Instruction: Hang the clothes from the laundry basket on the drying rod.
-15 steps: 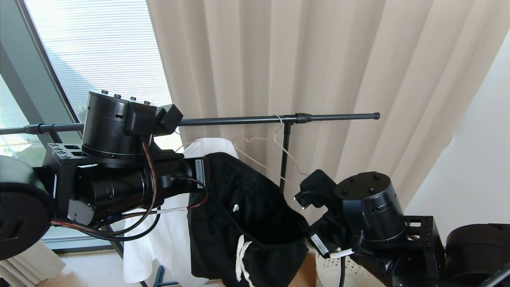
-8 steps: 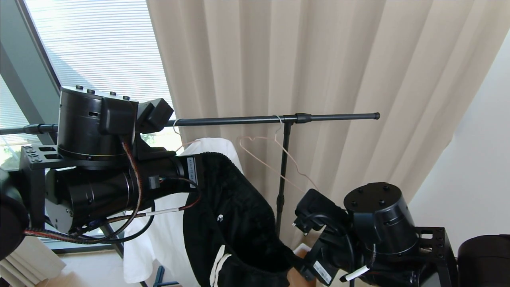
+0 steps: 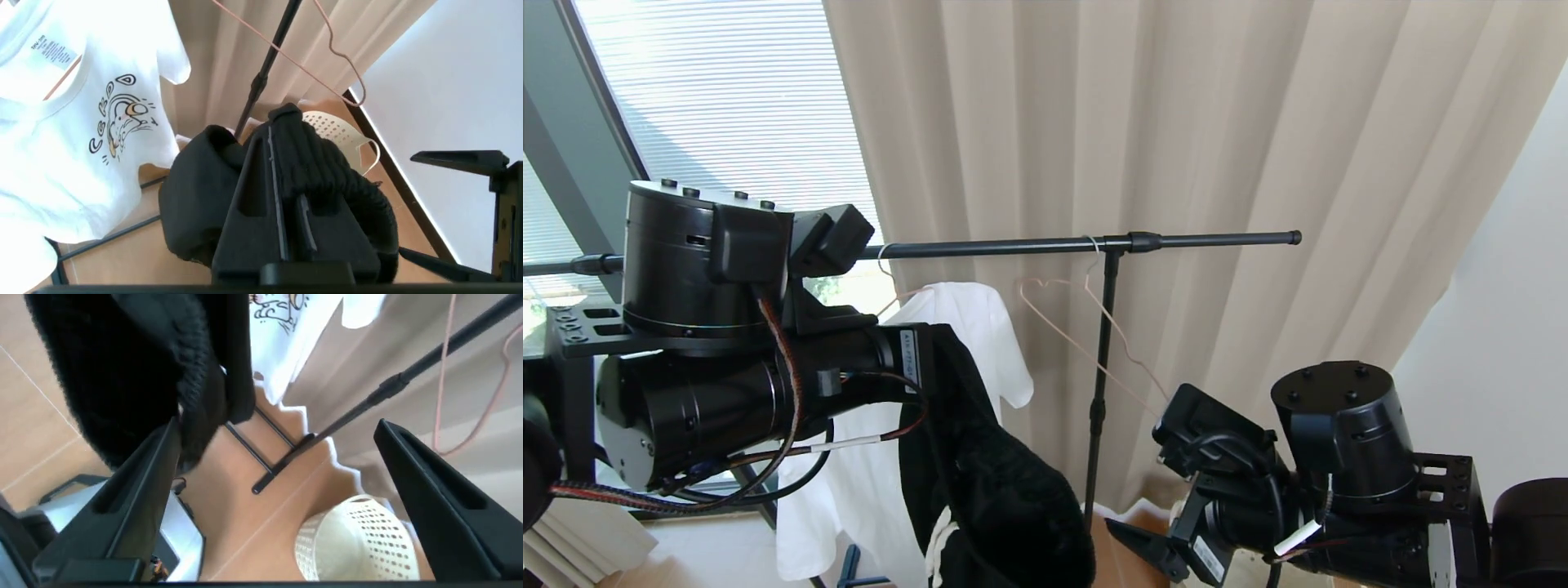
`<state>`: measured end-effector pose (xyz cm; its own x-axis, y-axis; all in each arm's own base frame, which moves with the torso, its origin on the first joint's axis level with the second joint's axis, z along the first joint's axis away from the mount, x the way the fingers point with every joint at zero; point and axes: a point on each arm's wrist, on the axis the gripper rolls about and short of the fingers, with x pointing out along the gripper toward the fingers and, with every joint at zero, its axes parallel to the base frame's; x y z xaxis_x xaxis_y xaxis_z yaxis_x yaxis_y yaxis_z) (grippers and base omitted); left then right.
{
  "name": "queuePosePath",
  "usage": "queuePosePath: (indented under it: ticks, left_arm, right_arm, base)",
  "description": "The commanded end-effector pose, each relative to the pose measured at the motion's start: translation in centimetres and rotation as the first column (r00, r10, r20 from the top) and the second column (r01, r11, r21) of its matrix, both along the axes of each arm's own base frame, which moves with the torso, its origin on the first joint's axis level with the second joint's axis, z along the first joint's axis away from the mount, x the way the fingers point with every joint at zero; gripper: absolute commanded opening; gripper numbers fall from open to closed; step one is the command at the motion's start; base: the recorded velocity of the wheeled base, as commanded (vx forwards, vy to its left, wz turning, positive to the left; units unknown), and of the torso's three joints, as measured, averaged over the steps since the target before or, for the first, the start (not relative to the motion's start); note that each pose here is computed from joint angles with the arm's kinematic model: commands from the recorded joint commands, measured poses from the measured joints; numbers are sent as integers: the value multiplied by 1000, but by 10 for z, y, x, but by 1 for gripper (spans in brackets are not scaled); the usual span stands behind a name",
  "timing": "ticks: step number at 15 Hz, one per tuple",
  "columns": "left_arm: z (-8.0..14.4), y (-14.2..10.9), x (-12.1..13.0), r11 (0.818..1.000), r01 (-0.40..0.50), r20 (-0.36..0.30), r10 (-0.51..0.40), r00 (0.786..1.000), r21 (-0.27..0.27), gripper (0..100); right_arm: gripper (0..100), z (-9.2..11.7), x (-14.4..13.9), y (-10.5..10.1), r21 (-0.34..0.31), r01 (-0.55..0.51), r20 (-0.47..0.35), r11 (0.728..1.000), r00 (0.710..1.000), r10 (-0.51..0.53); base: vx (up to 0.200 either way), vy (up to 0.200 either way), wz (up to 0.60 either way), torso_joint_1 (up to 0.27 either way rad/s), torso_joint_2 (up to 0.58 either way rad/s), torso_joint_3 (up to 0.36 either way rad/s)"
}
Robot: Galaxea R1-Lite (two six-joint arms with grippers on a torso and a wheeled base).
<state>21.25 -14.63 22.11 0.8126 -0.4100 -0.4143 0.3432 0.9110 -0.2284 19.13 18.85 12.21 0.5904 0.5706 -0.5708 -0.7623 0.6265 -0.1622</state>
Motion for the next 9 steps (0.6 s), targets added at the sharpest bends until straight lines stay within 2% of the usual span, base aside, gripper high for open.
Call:
queuePosePath:
  ticks: [1, 4, 5, 6, 8, 9]
  left_arm:
    - [0, 1, -2, 1000, 1, 0, -1, 1000, -1, 0]
    - [-1, 0, -1, 1000, 3, -1, -3, 1000, 7, 0]
    - [-2, 0, -1, 1000, 5, -3, -5, 1000, 7, 0]
    - [-2, 1, -2, 1000, 5, -5, -5, 1000, 9, 0]
    - [-4, 0, -1, 1000, 6, -8, -5, 1000, 14, 0]
    - [-4, -2, -2, 1000, 12, -8, -12, 1000, 14, 0]
  right_arm:
    - [100, 0, 0, -1, 16, -16, -3, 1000, 1000, 16]
    - [100, 5, -5, -1, 91, -118, -31, 989, 992, 121]
    - [100, 10, -11, -5, 137, -185, -45, 973, 980, 193]
    - [100, 13, -13, -5, 160, -209, -48, 965, 974, 219]
    - [100, 26, -26, 20, 319, -170, -142, 932, 964, 225]
    - [100, 33, -26, 31, 390, -58, -183, 919, 973, 140]
  base:
    - [0, 0, 0, 0, 0, 0]
    - [0, 0, 0, 0, 0, 0]
    - [0, 0, 0, 0, 0, 0]
    - [0, 0, 0, 0, 0, 0]
    - [0, 0, 0, 0, 0, 0]
    - [0, 0, 0, 0, 0, 0]
